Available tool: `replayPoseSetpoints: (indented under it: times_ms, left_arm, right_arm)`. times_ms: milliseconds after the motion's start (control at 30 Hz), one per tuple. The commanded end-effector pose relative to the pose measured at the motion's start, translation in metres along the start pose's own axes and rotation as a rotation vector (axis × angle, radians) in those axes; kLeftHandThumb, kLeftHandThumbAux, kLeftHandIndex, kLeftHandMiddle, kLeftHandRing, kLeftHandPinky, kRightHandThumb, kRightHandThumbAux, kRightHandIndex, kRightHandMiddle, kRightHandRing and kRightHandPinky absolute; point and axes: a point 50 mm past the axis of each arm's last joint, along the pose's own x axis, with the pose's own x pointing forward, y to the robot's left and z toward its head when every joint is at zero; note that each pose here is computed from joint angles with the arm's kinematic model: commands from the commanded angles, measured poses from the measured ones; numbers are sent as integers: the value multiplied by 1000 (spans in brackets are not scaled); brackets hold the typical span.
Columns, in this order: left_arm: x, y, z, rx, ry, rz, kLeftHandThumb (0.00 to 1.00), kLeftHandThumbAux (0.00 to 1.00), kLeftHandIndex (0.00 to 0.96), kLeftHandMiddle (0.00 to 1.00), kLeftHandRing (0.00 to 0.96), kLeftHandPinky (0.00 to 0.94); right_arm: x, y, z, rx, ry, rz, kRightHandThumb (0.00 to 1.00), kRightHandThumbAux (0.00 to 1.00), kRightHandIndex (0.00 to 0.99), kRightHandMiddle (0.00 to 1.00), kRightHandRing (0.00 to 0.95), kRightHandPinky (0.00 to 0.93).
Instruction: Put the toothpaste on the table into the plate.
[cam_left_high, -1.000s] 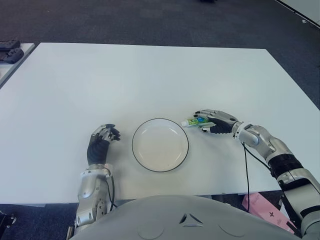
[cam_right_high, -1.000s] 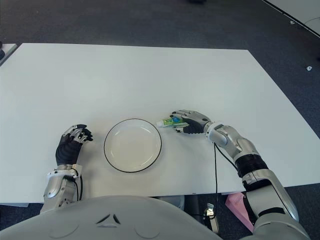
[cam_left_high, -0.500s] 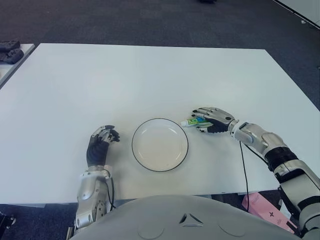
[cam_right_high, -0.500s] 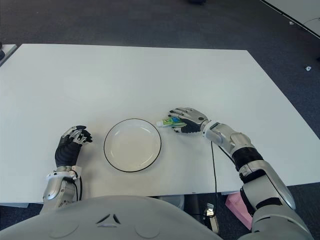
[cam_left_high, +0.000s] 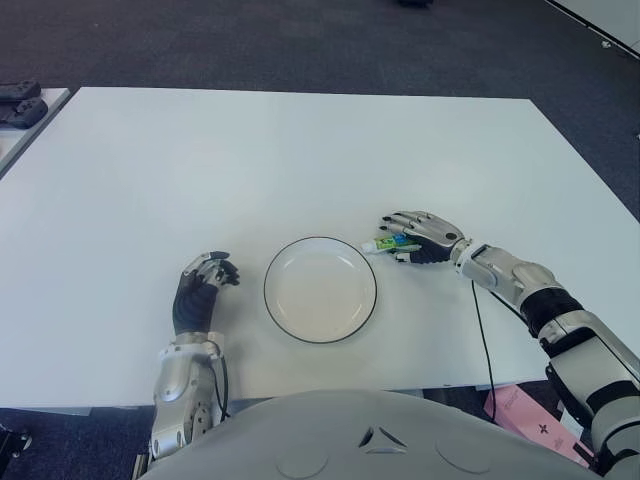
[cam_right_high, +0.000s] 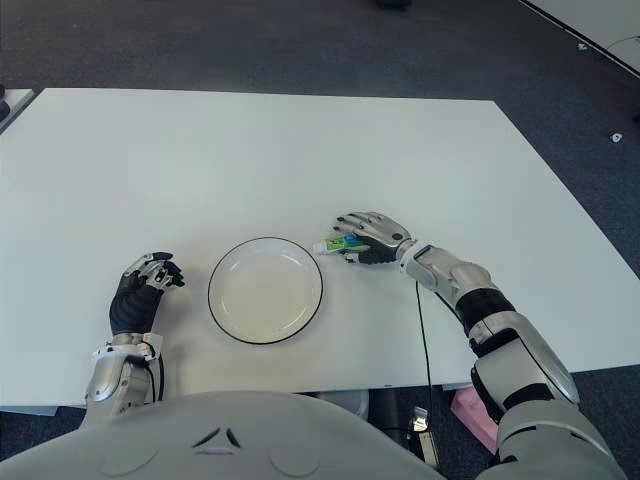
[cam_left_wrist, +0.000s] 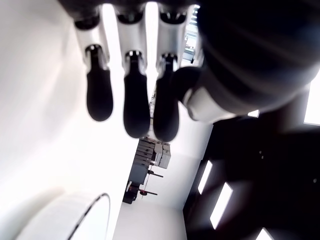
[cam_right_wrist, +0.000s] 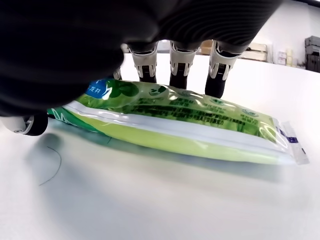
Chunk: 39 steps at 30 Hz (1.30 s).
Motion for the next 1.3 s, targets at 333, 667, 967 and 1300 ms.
replayPoseSetpoints:
  times_ms: [333, 667, 967, 1300]
  left_arm:
    - [-3, 0, -5, -13, 42, -3, 712, 720, 435, 556, 551, 537]
    - [-3, 1, -3, -8, 31, -12, 710, 720, 435, 566, 568, 551]
    - [-3, 0, -2, -14, 25, -11, 708, 720, 434, 563, 570, 556]
    - [-3, 0, -2, -24, 34, 3, 709, 719, 435, 580, 585, 565]
  right_arm:
    - [2, 23, 5, -7, 28, 50, 560, 224, 0, 7, 10, 66]
    - [2, 17, 7, -4, 9, -40, 727, 301, 118, 174, 232, 353]
    - [2, 12, 6, 53, 16, -34, 860, 398, 392, 398, 468, 507]
    - [-1, 0, 1, 167, 15, -47, 865, 648, 455, 539, 667, 640]
